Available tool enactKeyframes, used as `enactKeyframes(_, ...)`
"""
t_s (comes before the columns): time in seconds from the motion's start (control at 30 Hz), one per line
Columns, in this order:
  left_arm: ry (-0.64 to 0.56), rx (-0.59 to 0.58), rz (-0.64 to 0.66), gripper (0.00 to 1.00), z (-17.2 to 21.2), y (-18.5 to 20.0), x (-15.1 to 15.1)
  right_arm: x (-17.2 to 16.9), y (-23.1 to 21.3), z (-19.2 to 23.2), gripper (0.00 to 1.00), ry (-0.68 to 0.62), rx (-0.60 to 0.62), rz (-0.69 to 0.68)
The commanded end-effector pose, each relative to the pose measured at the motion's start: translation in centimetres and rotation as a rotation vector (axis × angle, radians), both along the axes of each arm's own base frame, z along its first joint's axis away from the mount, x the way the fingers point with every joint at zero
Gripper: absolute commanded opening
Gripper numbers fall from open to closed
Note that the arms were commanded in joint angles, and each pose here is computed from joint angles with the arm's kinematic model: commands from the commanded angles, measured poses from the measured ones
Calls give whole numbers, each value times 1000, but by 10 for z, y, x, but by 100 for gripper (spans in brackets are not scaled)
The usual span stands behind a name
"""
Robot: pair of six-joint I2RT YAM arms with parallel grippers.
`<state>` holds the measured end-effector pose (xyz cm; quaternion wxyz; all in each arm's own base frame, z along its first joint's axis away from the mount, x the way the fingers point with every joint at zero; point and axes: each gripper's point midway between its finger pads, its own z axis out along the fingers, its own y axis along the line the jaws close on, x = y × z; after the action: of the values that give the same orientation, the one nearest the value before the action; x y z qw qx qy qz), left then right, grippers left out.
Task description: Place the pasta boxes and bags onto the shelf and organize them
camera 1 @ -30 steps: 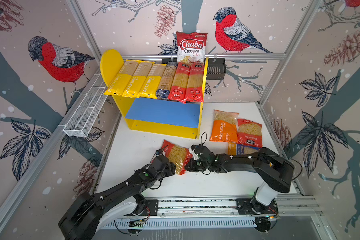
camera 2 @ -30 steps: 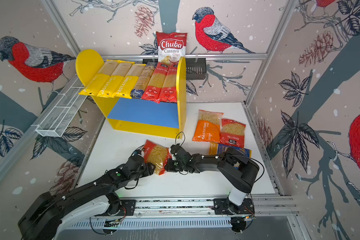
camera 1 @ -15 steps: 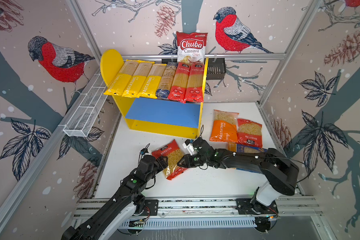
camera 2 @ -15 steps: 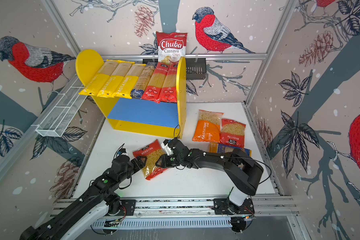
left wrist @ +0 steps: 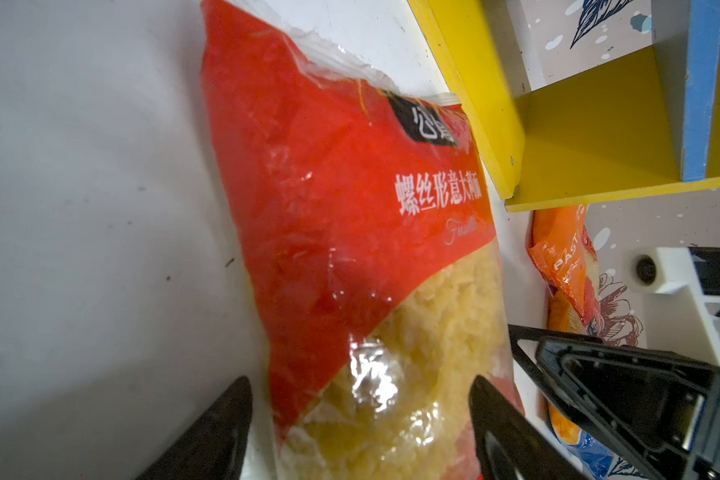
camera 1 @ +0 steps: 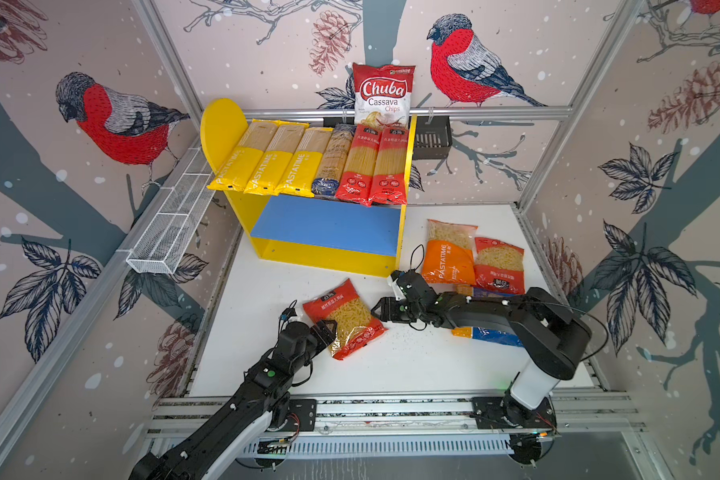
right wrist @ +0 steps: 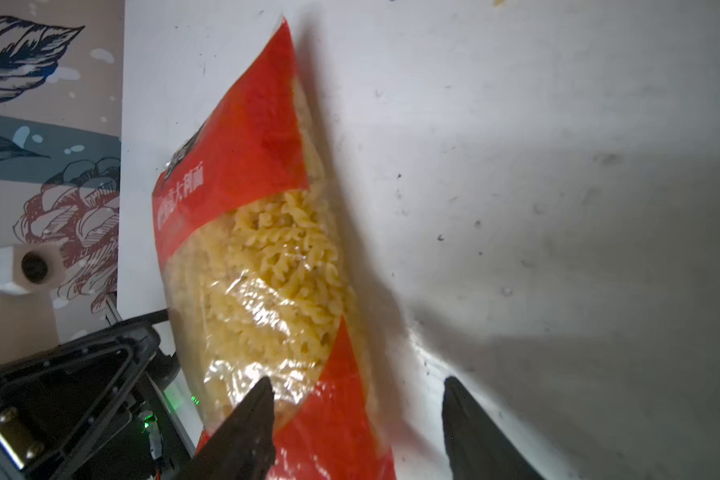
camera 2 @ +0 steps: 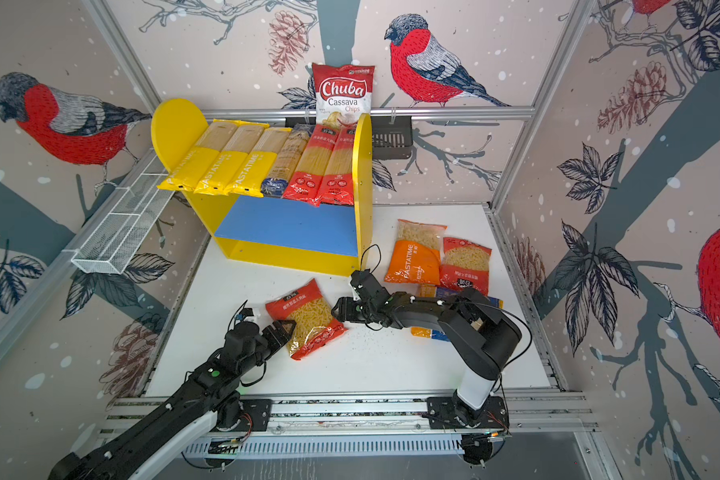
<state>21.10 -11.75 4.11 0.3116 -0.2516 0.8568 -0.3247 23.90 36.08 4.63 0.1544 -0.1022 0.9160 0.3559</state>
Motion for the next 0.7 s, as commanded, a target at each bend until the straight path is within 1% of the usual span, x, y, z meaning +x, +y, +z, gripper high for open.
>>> enactKeyframes(0.0,-32,9,3,77,1,0,6,6,23,8,64,-21,75,5)
enactKeyframes(0.17,-43,50,-3,72,-2,1,11,-14,51,3,58,28,122,82)
enactKeyframes(0.27,-60,84,7,66,1,5,17,-26,61,-1,47,55,138,114)
enactKeyframes(0.37,-77,105,-1,55,4,6,20,-33,66,3,35,65,170,120)
enactKeyframes(0.4,-81,112,-1,52,6,7,22,-34,67,6,32,68,186,120)
enactKeyframes(0.47,-85,126,3,42,8,8,24,-38,70,10,28,81,222,120)
enactKeyframes(0.57,-91,125,-6,32,12,6,25,-43,75,16,23,86,260,123)
enactKeyframes(0.67,-92,118,-8,28,16,5,26,-48,78,23,19,88,288,123)
